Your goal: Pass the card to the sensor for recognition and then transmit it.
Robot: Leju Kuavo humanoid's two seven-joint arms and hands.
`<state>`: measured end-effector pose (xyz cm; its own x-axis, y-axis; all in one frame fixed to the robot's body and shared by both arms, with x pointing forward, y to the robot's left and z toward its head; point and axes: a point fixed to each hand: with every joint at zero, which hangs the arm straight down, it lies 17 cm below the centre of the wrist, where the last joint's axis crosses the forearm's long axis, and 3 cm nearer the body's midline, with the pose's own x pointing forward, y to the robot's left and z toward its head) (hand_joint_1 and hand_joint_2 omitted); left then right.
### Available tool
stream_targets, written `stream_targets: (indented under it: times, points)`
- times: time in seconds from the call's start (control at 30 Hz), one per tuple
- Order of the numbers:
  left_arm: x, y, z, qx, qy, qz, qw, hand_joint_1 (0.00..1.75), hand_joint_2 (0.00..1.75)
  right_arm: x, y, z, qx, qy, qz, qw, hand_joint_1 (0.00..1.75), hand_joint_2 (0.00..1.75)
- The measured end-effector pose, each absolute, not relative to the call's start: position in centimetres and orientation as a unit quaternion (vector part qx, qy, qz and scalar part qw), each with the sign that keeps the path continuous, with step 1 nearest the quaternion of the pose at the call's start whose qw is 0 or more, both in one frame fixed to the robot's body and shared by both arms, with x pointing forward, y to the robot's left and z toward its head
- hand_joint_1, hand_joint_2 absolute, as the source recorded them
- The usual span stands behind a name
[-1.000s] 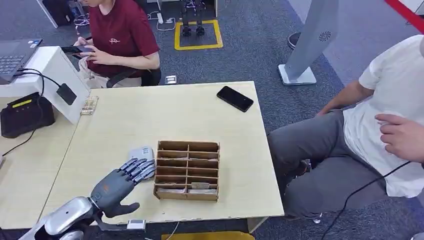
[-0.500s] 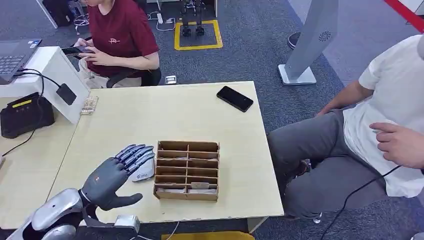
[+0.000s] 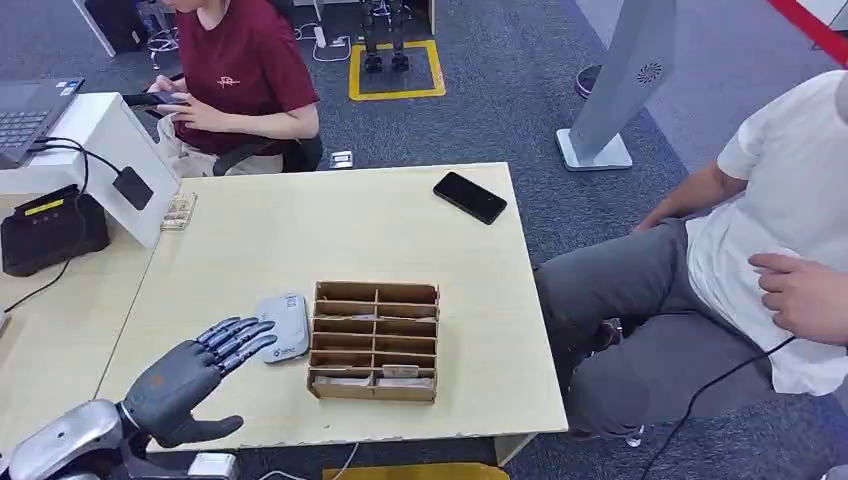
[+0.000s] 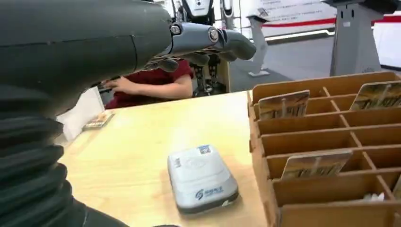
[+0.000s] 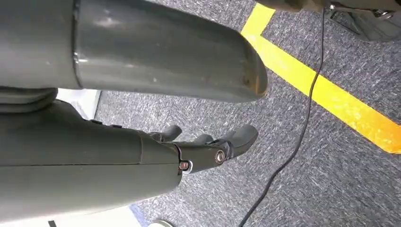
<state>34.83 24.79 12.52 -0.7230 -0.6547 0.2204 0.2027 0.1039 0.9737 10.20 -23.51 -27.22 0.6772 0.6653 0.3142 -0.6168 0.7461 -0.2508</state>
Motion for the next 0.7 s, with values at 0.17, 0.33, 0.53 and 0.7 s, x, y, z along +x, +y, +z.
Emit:
stream_targets:
  times: [0.17,0.33,0.53,0.7]
  points:
    - [33.5,26.3,12.6,0.147,-0.657,-0.653,0.347,0.00,1.75,10.2,-23.5,-27.2,-0.061,-0.197,0.351,0.913,0.00,0.00]
    - [32.2,26.3,13.2,0.117,-0.657,-0.659,0.348,0.00,1.75,10.3,-23.4,-27.2,-0.060,-0.197,0.352,0.913,0.00,0.00]
    - [32.4,25.4,12.5,0.140,-0.649,-0.670,0.332,0.00,1.75,10.4,-23.4,-27.2,-0.061,-0.198,0.352,0.913,0.00,0.00]
    - [33.2,23.7,11.3,0.166,-0.655,-0.659,0.330,0.00,1.75,10.5,-23.5,-27.2,-0.063,-0.199,0.352,0.913,0.00,0.00]
